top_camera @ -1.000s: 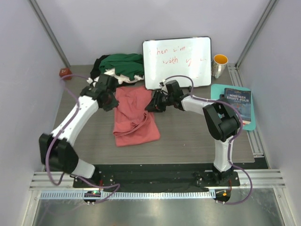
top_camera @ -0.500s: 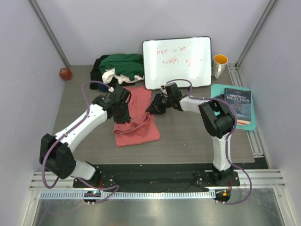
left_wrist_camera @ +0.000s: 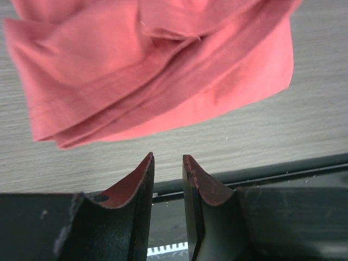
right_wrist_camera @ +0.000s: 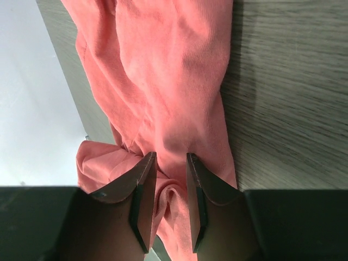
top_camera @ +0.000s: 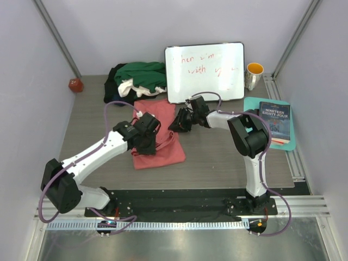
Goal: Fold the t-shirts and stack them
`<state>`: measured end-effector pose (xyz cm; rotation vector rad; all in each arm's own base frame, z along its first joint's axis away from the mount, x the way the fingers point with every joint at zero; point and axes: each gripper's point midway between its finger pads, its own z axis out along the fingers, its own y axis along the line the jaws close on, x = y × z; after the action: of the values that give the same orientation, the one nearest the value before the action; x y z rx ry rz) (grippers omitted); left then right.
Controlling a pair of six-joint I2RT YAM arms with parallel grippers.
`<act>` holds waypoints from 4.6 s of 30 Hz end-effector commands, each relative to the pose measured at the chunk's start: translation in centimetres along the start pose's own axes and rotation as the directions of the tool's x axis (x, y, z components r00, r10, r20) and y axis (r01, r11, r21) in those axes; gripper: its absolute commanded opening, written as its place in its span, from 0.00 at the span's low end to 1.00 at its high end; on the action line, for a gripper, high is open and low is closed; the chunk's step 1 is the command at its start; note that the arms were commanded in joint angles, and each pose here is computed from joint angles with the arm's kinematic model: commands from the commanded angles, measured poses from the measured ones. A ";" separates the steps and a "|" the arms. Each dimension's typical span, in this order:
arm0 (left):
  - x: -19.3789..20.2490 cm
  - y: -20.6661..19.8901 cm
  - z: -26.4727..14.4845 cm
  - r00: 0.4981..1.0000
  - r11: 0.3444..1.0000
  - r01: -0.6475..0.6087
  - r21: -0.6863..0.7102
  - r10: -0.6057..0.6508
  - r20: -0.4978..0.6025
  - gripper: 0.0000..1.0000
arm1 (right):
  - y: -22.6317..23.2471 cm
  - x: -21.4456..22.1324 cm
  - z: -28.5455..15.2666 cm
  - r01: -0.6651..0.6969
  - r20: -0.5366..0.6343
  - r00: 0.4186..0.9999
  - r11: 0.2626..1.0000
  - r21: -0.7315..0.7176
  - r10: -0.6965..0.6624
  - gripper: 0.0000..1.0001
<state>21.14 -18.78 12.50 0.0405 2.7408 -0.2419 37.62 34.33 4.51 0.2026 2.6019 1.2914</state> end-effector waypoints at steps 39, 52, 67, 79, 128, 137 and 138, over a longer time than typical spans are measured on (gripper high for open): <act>-2.8 1.3 7.0 0.988 0.952 -0.048 -0.301 0.090 0.129 0.29 | 5.1 11.0 -12.0 0.245 -0.039 0.969 0.969 -0.024 -0.245 0.29; -6.4 2.1 7.4 0.988 0.950 -0.001 -0.313 0.048 0.144 0.29 | 3.6 13.4 -9.6 0.289 -0.117 0.951 0.957 0.019 -0.285 0.26; -11.4 2.1 9.2 0.980 0.940 0.062 -0.335 0.006 0.199 0.29 | 2.3 12.5 -5.4 0.388 -0.129 0.917 0.918 0.082 -0.376 0.24; -15.4 4.9 11.9 0.973 0.921 0.158 -0.355 -0.084 0.215 0.33 | -0.5 13.3 -2.9 0.385 -0.193 0.914 0.912 0.142 -0.356 0.23; -2.5 5.6 14.0 0.975 0.925 0.205 -0.321 -0.222 -0.018 0.00 | -3.8 0.7 -1.6 0.442 -0.078 0.877 0.733 0.517 -0.474 0.01; 1.3 5.0 10.7 0.986 0.943 0.135 -0.303 -0.158 -0.052 0.00 | -4.6 4.0 -3.8 0.429 -0.110 0.894 0.761 0.486 -0.434 0.01; 1.2 4.7 10.0 0.989 0.947 0.130 -0.293 -0.145 -0.033 0.02 | -3.8 3.8 -4.2 0.430 -0.088 0.891 0.769 0.472 -0.445 0.04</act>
<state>28.60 -17.73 2.15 -0.3109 2.7272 -0.0133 34.52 31.91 2.38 -0.3219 2.6455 0.5146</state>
